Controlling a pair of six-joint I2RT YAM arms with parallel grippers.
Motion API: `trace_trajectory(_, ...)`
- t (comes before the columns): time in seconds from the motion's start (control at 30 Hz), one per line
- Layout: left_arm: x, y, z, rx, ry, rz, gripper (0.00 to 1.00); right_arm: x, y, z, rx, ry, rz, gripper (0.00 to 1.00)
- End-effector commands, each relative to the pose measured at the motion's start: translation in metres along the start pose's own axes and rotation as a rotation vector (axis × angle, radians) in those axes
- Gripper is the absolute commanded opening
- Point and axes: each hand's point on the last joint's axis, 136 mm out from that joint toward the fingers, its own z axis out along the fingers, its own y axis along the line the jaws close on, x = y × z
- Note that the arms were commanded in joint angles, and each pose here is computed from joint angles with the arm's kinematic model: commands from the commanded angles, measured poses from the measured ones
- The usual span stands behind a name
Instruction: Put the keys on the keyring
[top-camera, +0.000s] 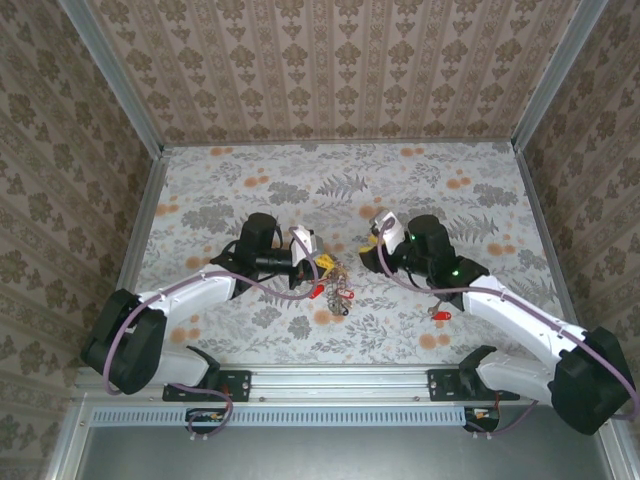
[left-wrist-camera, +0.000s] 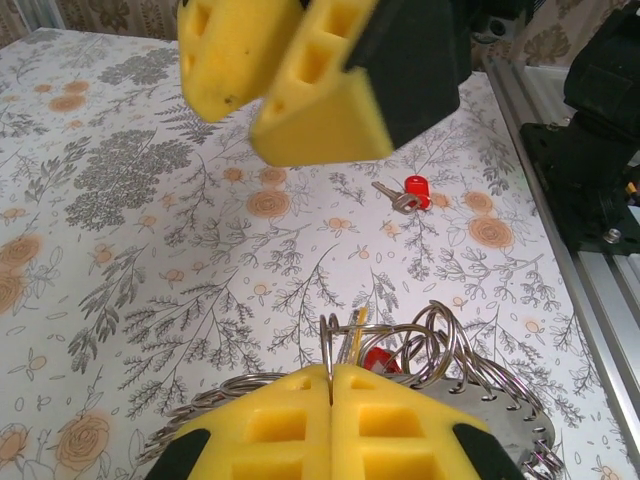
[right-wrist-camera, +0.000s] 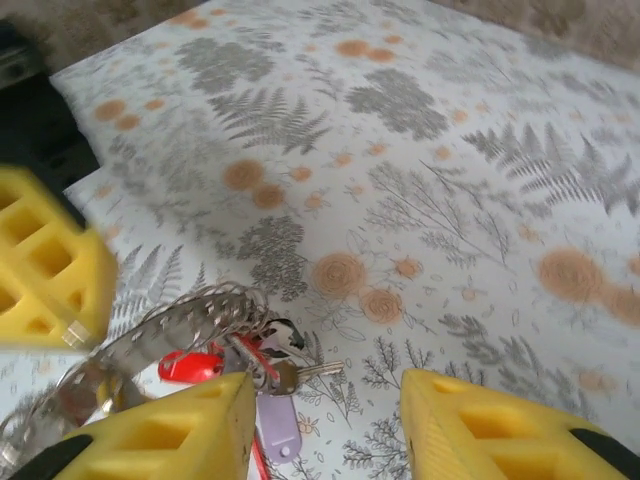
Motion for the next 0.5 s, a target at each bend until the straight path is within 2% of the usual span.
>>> trace_trajectory(0.0, -0.021, -0.009, -0.002, 0.049, -0.062, 0.087, 0.00, 0.015, 0.037, -0.003, -0.206, 0.006, -0.262, 0.42)
trace_trajectory(0.1, -0.022, -0.012, -0.001, 0.080, -0.057, 0.089, 0.00, 0.008, 0.034, -0.002, -0.206, 0.027, -0.268, 0.37)
trace_trajectory(0.2, -0.026, -0.015, 0.000, 0.099, -0.060, 0.103, 0.00, -0.008, 0.042, 0.000, -0.268, -0.014, -0.284, 0.33)
trace_trajectory(0.37, -0.029, -0.014, 0.001, 0.106, -0.061, 0.108, 0.00, -0.007, 0.052, 0.011, -0.358, -0.033, -0.320, 0.29)
trace_trajectory(0.47, -0.029, -0.014, 0.002, 0.107, -0.058, 0.108, 0.00, -0.007, 0.063, 0.012, -0.446, -0.028, -0.344, 0.22)
